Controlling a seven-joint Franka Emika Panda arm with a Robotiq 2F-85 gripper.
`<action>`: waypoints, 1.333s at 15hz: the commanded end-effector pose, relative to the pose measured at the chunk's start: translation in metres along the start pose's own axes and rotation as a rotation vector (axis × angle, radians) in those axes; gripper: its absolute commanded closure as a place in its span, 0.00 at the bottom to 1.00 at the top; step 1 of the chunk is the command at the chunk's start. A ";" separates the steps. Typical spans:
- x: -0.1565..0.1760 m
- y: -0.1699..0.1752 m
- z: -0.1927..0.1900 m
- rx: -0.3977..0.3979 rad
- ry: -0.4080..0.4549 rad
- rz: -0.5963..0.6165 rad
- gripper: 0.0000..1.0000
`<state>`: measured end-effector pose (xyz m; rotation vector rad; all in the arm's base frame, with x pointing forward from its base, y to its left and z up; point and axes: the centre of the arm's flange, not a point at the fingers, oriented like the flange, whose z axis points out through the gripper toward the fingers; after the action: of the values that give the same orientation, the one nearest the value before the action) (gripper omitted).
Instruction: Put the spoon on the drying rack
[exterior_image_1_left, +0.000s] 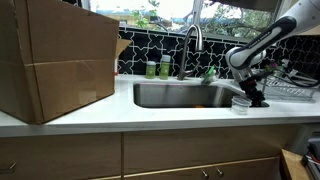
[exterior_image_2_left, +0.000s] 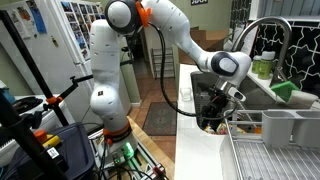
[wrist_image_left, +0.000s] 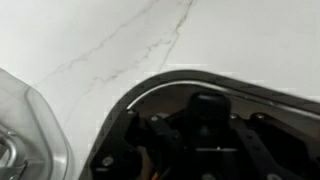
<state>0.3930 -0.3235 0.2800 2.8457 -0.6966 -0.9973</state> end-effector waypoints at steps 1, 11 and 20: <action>0.009 -0.003 0.013 0.000 -0.040 0.010 0.78; 0.019 0.001 0.010 0.020 -0.038 0.021 0.58; 0.030 0.000 0.027 -0.009 -0.053 0.032 0.11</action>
<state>0.3975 -0.3289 0.2524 2.8194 -0.7156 -1.0610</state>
